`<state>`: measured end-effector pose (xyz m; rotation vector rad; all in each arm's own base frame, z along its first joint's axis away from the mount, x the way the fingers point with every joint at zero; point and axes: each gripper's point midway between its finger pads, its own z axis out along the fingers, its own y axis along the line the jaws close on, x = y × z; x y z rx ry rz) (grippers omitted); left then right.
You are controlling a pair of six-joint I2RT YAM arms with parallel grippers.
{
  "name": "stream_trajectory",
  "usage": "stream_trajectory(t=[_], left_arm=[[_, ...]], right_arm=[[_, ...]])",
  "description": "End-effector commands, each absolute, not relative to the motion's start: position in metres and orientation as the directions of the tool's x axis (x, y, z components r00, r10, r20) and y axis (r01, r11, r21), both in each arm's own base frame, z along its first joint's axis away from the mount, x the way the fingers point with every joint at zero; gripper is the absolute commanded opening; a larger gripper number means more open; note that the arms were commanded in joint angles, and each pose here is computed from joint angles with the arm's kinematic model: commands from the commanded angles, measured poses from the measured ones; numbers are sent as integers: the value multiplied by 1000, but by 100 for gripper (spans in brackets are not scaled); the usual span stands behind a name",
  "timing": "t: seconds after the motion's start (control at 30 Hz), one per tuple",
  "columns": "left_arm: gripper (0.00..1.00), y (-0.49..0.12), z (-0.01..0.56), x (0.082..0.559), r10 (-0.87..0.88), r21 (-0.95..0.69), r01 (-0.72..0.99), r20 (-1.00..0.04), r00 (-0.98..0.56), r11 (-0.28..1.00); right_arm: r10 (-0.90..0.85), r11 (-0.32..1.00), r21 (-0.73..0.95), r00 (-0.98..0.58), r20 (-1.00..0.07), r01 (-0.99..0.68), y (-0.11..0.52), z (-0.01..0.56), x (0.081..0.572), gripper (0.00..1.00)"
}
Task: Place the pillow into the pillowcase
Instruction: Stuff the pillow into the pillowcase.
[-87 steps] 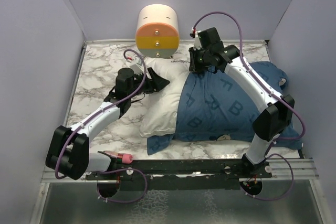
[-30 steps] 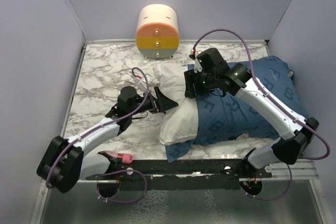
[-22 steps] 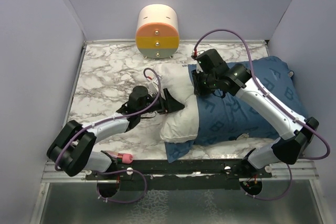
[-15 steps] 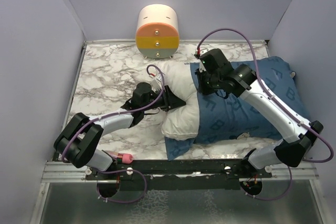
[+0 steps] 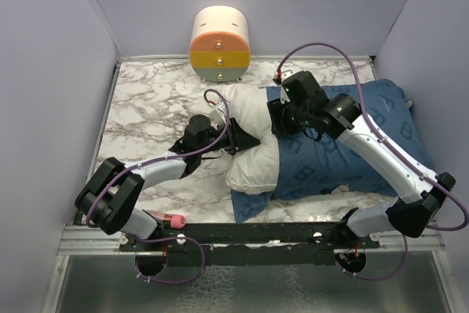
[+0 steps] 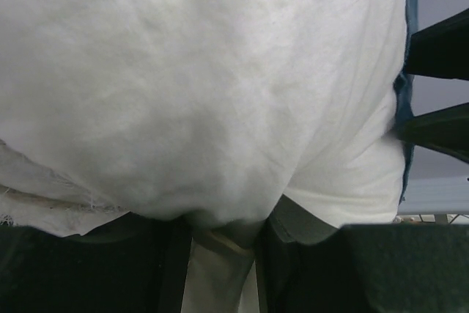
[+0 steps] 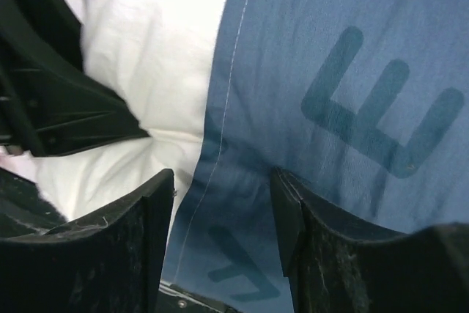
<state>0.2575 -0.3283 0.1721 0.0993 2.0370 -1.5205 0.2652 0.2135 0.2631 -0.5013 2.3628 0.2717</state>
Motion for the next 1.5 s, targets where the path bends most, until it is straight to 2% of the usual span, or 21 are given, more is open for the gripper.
stream_trajectory(t=[0.0,0.03,0.07,0.17,0.23,0.37,0.5,0.6,0.7,0.83,0.93,1.1,1.27,1.47], left_arm=[[37,-333,200,257,-293,-831,484,-552,-781,274],[37,-333,201,257,-291,-829,488,-554,-780,272],[37,-333,202,256,-291,-828,492,-557,-778,270],[36,-333,203,256,-289,-818,509,-572,-767,269],[35,-332,203,255,-289,-812,519,-581,-761,268],[35,-335,206,258,-291,-802,542,-596,-748,251],[35,-342,216,261,-285,-788,573,-615,-735,223],[35,-344,220,263,-285,-779,588,-627,-726,216],[35,-345,223,263,-288,-776,596,-630,-721,207],[34,-347,234,263,-318,-783,604,-617,-720,151],[30,-352,259,262,-368,-773,633,-603,-708,49],[25,-352,313,258,-434,-701,709,-617,-656,-75],[23,-331,330,241,-476,-659,752,-651,-591,-34],[21,-305,304,222,-513,-705,708,-627,-586,53]], right_arm=[[-334,913,-16,-723,-604,-408,206,219,268,55],[-336,911,-8,-732,-593,-412,208,212,268,53],[-337,909,4,-740,-582,-417,211,206,266,45],[-311,886,86,-720,-621,-456,230,215,266,12],[-281,849,161,-687,-670,-504,249,235,267,4],[-190,694,363,-644,-741,-622,297,279,257,1],[-139,543,505,-665,-734,-671,330,295,244,2],[-148,558,514,-687,-711,-652,330,283,244,5],[-155,591,503,-701,-696,-630,325,272,245,2],[-114,515,584,-725,-679,-628,339,275,237,1],[-70,430,632,-722,-688,-645,361,289,244,1],[0,398,593,-646,-763,-700,390,343,291,1],[89,363,588,-602,-794,-723,395,384,316,1],[106,337,601,-605,-789,-725,410,386,336,1]])
